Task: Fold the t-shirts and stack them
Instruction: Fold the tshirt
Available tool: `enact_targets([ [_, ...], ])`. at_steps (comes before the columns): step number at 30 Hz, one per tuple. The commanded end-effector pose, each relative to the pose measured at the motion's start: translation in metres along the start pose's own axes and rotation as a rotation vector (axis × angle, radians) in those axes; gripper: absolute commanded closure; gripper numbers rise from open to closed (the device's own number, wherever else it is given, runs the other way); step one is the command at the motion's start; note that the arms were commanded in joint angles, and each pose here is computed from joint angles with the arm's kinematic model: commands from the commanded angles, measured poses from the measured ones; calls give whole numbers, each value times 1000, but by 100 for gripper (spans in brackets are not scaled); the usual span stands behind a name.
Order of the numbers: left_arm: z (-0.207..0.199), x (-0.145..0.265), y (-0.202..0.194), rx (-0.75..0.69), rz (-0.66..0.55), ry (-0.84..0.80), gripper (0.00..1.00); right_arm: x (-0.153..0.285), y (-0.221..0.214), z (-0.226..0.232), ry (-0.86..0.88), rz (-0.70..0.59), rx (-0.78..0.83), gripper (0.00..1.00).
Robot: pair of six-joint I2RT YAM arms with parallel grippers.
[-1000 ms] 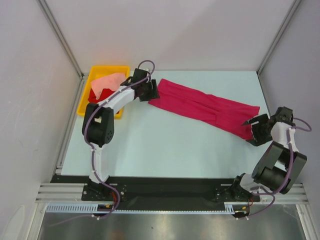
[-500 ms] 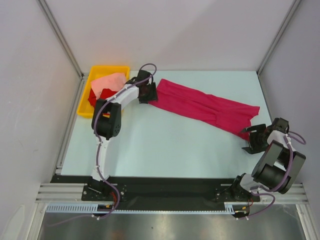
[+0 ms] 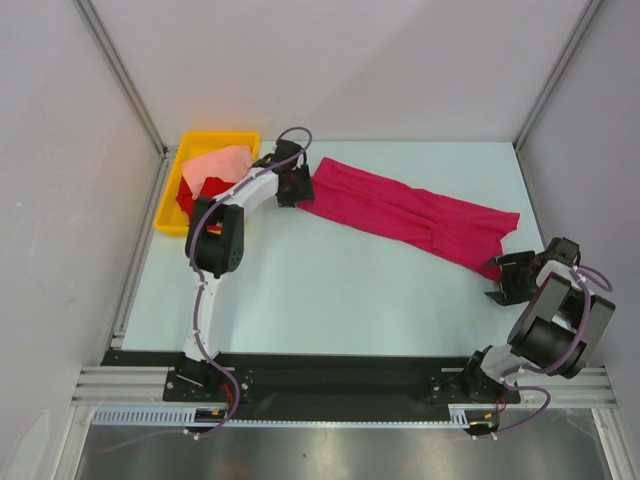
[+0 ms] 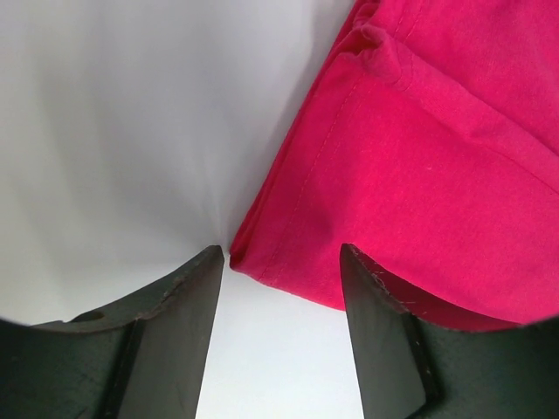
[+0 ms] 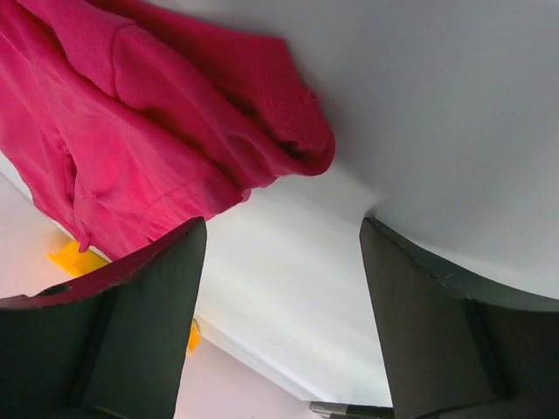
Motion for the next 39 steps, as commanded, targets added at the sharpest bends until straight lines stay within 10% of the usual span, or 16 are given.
enact_targets([
  [1,25,2,-20,14,71,105,36,-4,3,0,6,-10,-28,23],
  [10,26,-14,-30,26,106,54,42,-10,8,-2,-8,-24,-13,22],
  [18,35,-25,-21,1,96,61,100,-21,25,5,-13,-46,2,42],
  [30,34,4,-58,0,144,27,100,-50,55,38,-4,-83,91,92],
  [39,39,32,-123,90,251,39,100,-78,78,94,45,-85,211,94],
])
Point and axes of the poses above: each gripper's point midway between its finger pads, its own x axis back along the fingers, its own z axis along the line the jaws close on, y = z × x, the point moved 6 cm from there along x, back along the fingers, and after that the axes turned 2 degrees about x, right-handed, at the moved point
